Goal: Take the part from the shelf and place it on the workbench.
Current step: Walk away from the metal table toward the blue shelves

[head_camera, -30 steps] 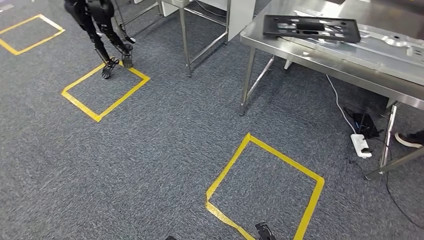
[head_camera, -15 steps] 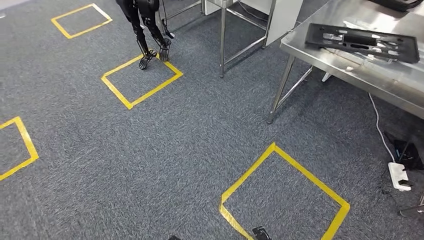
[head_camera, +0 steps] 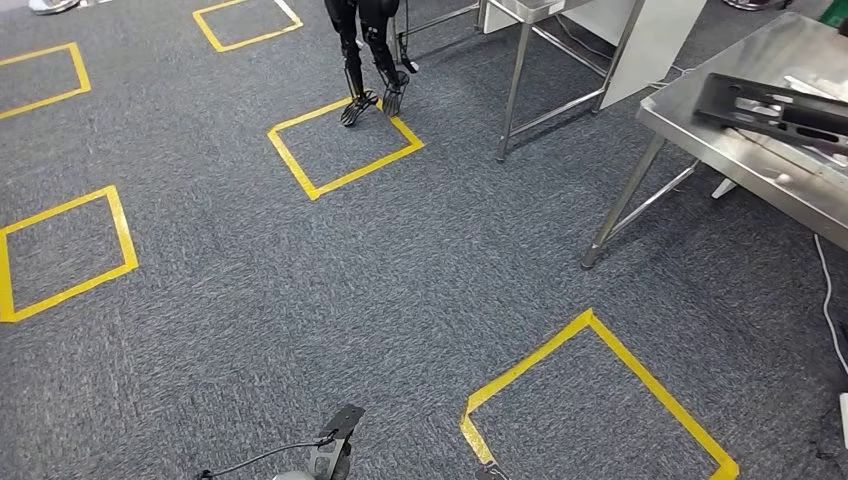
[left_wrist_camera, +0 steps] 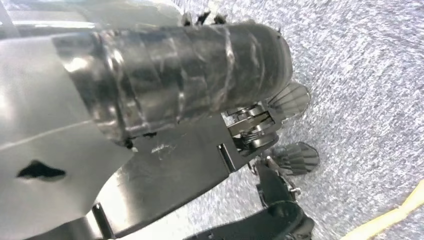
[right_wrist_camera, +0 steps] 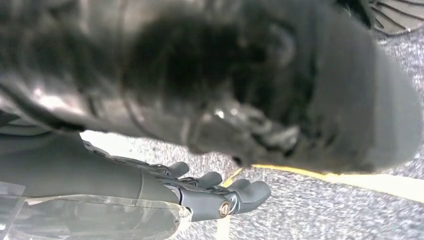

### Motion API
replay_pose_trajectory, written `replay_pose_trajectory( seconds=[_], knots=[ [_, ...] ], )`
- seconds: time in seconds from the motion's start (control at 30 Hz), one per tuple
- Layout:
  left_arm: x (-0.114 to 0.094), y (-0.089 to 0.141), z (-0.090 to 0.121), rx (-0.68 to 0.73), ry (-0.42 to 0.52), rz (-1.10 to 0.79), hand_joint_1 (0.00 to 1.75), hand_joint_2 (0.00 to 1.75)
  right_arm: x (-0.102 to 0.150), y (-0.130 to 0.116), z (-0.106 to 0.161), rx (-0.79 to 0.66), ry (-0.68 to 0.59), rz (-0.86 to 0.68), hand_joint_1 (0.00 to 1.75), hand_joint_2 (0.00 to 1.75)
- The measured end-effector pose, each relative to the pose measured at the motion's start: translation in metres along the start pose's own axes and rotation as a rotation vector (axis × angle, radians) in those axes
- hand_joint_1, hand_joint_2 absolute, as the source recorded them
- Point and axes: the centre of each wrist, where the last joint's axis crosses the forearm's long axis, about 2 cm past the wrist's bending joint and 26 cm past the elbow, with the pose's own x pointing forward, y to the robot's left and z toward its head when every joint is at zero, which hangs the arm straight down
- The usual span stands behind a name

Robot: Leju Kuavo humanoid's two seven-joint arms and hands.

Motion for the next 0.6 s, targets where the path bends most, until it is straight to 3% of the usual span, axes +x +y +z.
replay_pose_trajectory(
  seconds=[0.47,0.6],
  knots=[
    [0.011,-0.008,0.005,0.008,-0.011,0.018,0.0,0.0,0.0,0.006,0.001,0.042,-0.023,0.105,0.0,0.0],
    [-0.002,0.002,-0.001,0.009,0.025,0.03,0.0,0.0,0.003,0.009,0.002,0.064,-0.049,0.149,0.0,0.0]
  ],
)
